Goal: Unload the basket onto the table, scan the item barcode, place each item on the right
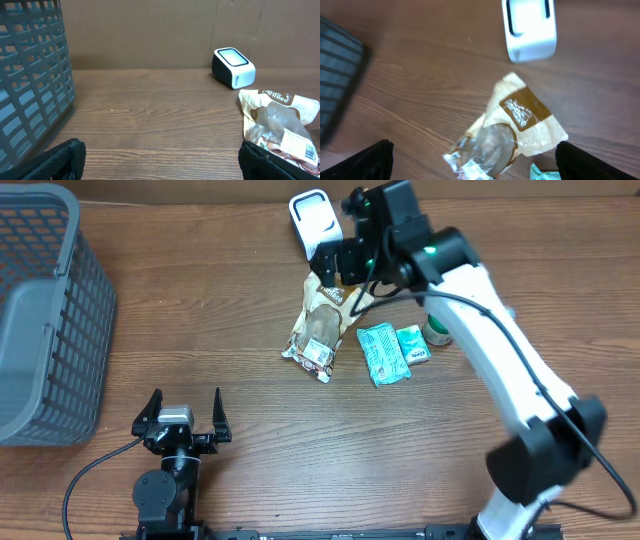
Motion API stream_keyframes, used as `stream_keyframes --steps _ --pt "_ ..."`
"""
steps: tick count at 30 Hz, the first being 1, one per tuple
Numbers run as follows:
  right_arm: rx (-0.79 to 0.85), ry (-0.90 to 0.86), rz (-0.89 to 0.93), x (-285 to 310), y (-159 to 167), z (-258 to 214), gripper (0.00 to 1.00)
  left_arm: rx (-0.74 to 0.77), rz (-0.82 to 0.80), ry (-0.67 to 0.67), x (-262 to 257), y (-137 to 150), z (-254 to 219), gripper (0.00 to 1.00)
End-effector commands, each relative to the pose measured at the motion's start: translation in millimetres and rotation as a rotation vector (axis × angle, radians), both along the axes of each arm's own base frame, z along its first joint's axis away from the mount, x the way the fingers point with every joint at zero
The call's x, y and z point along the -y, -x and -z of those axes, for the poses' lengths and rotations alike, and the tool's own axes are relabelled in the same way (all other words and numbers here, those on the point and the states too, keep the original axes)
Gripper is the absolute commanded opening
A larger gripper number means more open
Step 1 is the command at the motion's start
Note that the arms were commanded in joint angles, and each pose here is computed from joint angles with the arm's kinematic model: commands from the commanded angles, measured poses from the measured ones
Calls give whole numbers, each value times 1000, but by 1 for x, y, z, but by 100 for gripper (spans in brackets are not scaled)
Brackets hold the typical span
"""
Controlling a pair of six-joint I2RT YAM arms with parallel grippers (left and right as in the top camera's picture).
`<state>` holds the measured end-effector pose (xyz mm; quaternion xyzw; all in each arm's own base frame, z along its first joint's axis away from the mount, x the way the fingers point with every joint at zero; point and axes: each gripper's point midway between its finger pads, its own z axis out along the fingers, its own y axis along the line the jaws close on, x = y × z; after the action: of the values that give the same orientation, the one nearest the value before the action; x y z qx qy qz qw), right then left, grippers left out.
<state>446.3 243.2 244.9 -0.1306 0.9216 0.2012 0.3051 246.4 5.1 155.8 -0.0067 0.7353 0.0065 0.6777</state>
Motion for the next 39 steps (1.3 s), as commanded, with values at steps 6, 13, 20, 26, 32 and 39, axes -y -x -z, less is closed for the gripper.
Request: stream_keyframes --steps 6,13,20,26,32,39 --pt "254 -112 0 21 46 -127 100 5 18 -17 3 0 0 100" --pt "366 -164 0 36 77 -179 100 5 17 -18 3 0 0 99" --pt "513 -70 130 79 92 -214 100 5 18 -17 3 0 0 100" --pt "522 -40 170 104 126 -225 100 5 18 -17 3 0 0 100" --pt "510 -7 202 136 177 -229 100 5 17 -18 3 0 0 100" --pt "432 24 181 157 230 -210 100 5 18 -17 3 0 0 100"
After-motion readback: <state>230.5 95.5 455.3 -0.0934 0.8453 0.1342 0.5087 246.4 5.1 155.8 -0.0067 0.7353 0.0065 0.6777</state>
